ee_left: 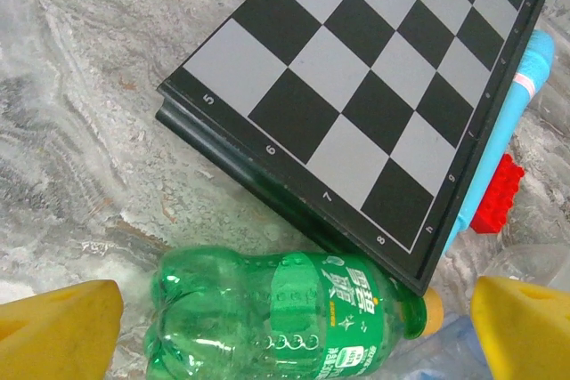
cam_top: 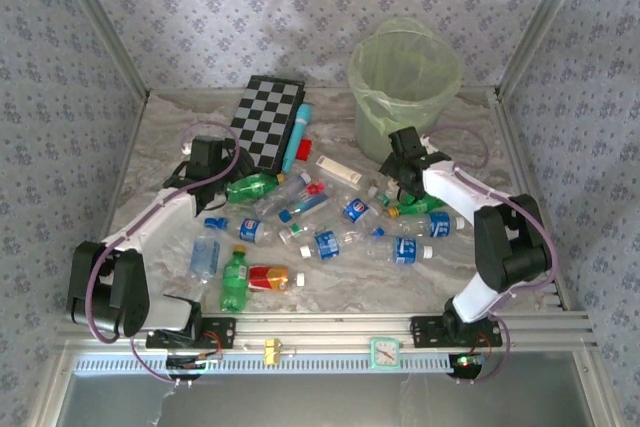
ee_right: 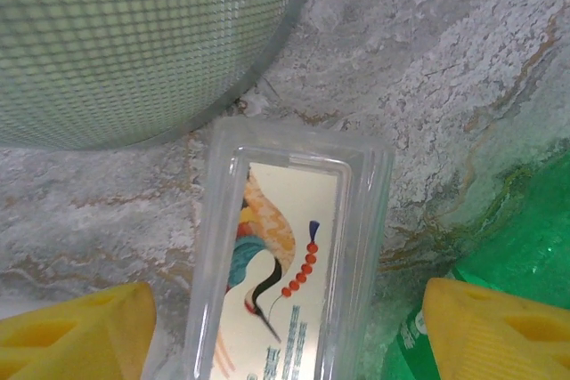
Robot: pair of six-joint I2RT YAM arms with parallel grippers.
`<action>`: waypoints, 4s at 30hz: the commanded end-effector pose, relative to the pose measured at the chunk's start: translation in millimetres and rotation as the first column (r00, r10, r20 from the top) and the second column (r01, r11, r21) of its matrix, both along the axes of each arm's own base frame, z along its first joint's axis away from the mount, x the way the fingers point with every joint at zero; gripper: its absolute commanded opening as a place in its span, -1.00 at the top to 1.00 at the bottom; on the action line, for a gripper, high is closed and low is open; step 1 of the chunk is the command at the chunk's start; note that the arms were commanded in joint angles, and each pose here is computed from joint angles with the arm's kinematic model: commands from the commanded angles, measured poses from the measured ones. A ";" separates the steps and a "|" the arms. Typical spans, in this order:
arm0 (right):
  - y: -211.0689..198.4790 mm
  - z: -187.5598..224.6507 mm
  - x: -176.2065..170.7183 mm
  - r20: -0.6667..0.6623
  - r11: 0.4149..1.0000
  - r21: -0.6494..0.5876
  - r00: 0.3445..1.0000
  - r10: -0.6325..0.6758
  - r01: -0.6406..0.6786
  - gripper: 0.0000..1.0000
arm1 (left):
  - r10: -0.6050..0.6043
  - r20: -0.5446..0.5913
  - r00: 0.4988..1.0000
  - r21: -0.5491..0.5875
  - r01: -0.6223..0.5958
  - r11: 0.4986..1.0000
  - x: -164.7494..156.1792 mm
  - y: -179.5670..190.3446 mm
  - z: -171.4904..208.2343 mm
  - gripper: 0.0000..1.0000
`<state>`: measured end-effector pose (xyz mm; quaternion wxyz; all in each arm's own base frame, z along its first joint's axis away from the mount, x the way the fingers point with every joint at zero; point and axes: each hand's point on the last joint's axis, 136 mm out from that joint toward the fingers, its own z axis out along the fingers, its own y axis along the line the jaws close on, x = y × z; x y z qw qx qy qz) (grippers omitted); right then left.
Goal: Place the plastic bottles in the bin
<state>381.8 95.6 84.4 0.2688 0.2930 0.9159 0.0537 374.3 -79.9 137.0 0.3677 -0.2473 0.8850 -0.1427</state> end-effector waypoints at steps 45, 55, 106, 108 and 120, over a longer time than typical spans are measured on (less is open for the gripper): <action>-8.4 42.6 2.7 0.136 0.998 -0.014 0.989 0.060 -0.059 0.09 | 0.016 0.028 0.999 -0.047 -0.015 0.999 7.2 -6.1 13.7 -1.00; -85.8 96.5 -28.1 0.241 0.997 0.009 0.968 -0.072 0.072 0.11 | -0.043 0.037 0.998 -0.091 0.046 0.995 22.1 -25.3 19.5 -1.00; 20.5 156.4 190.2 0.148 0.854 -0.172 0.844 0.516 -0.492 0.09 | 0.064 0.038 0.997 -0.015 -0.063 0.998 -17.6 23.1 26.5 -1.00; 20.1 150.0 190.5 0.130 0.854 -0.179 0.849 0.512 -0.488 0.07 | 0.062 0.039 0.997 -0.016 -0.062 0.998 -17.9 22.7 27.2 -1.00; 20.2 167.0 195.8 0.177 0.861 -0.205 0.848 0.500 -0.465 -0.43 | 0.074 0.042 0.996 -0.002 -0.074 0.997 -23.8 27.4 28.6 -1.00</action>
